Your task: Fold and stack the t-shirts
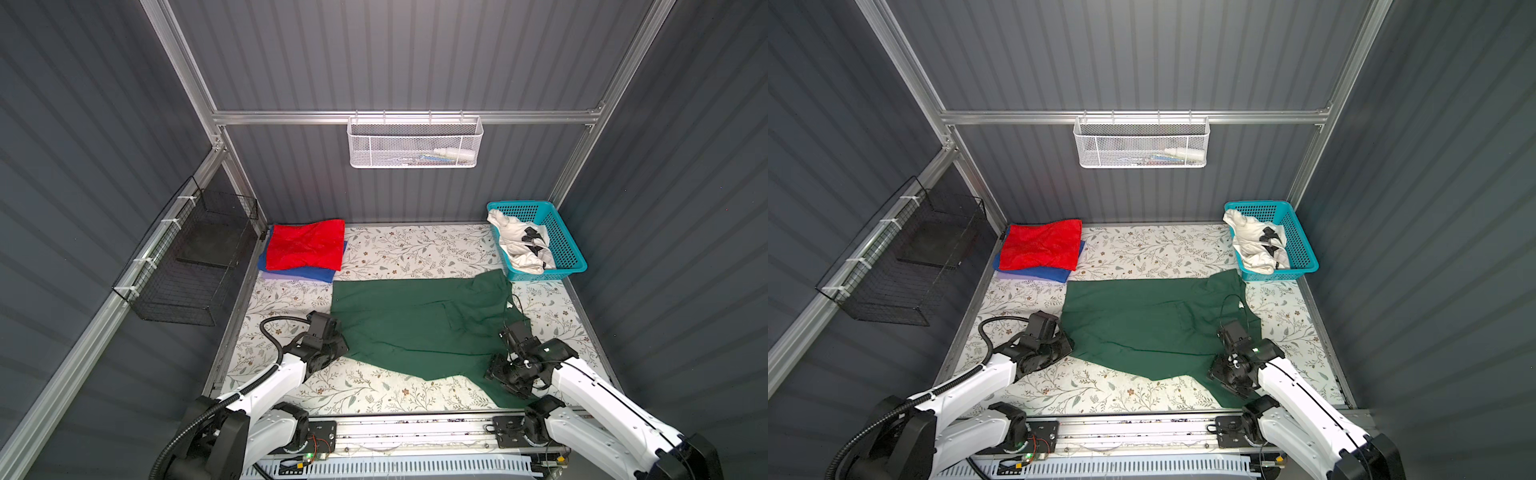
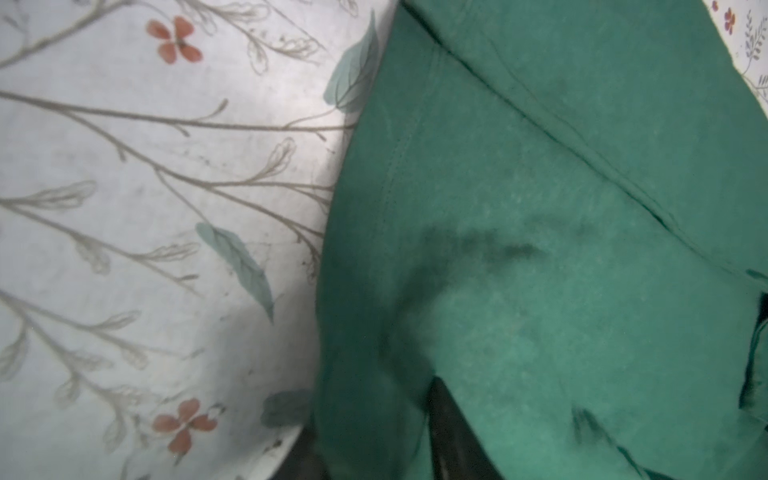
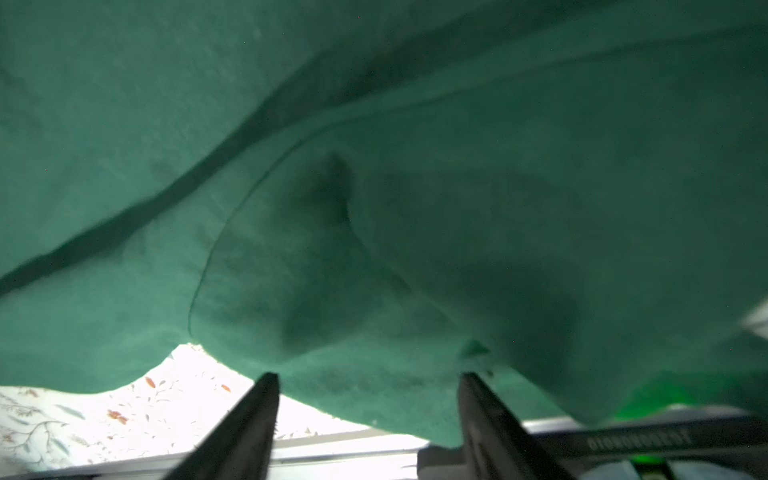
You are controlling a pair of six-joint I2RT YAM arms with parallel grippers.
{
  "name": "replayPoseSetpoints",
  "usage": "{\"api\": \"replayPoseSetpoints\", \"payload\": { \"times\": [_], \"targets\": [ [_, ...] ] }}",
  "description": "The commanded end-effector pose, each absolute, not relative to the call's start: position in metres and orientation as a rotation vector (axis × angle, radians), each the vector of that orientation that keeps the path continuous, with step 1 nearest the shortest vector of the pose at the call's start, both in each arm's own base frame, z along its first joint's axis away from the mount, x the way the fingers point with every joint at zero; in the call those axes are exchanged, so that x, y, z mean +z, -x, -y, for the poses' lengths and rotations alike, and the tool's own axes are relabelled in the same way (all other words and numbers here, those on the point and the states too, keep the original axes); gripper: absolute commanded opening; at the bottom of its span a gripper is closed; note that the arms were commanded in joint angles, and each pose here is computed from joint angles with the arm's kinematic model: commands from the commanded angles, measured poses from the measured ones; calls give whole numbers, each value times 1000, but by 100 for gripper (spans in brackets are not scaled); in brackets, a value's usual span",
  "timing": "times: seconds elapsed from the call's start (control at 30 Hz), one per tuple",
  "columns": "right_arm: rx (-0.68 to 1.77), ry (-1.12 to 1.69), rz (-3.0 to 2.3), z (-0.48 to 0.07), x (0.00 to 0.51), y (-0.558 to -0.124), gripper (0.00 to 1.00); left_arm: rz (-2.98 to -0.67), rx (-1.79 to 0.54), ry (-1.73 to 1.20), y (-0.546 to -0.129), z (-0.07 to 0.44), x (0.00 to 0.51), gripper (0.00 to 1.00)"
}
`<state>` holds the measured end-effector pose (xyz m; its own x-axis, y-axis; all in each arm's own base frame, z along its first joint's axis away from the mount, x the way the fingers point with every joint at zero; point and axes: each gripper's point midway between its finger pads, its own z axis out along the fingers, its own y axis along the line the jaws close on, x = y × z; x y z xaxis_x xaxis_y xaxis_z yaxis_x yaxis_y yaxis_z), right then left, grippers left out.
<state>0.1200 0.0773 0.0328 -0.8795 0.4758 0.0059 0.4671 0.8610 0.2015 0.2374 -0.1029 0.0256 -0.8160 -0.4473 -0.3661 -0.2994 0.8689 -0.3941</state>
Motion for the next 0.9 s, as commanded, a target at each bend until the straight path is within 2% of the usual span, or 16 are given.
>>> {"api": "replayPoseSetpoints", "payload": {
  "times": [0.0, 0.13, 0.23, 0.33, 0.7, 0.77, 0.83, 0.87],
  "targets": [
    [268, -735, -2985, -77, 25, -123, 53, -2608, -432, 518, -238, 105, 26, 24],
    [248, -645, -2988, -78, 28, -128, 29, -2594, -412, 506, -241, 103, 33, 0],
    [213, -611, -2974, -75, 34, -131, 12, -2584, -397, 463, -241, 101, 48, 0],
    [187, -594, -2945, -71, 46, -135, 0, -2564, -392, 416, -240, 99, 67, 0],
    [210, -602, -2917, -71, 63, -134, 2, -2640, -403, 294, -239, 110, 93, 0],
    [207, -575, -2940, -74, 62, -132, 7, -2658, -414, 280, -242, 114, 97, 0],
    [181, -532, -2968, -76, 59, -127, 30, -2679, -415, 255, -246, 118, 102, 0],
    [169, -522, -2980, -77, 58, -125, 33, -2686, -412, 243, -249, 120, 104, 0]
  ]
}}
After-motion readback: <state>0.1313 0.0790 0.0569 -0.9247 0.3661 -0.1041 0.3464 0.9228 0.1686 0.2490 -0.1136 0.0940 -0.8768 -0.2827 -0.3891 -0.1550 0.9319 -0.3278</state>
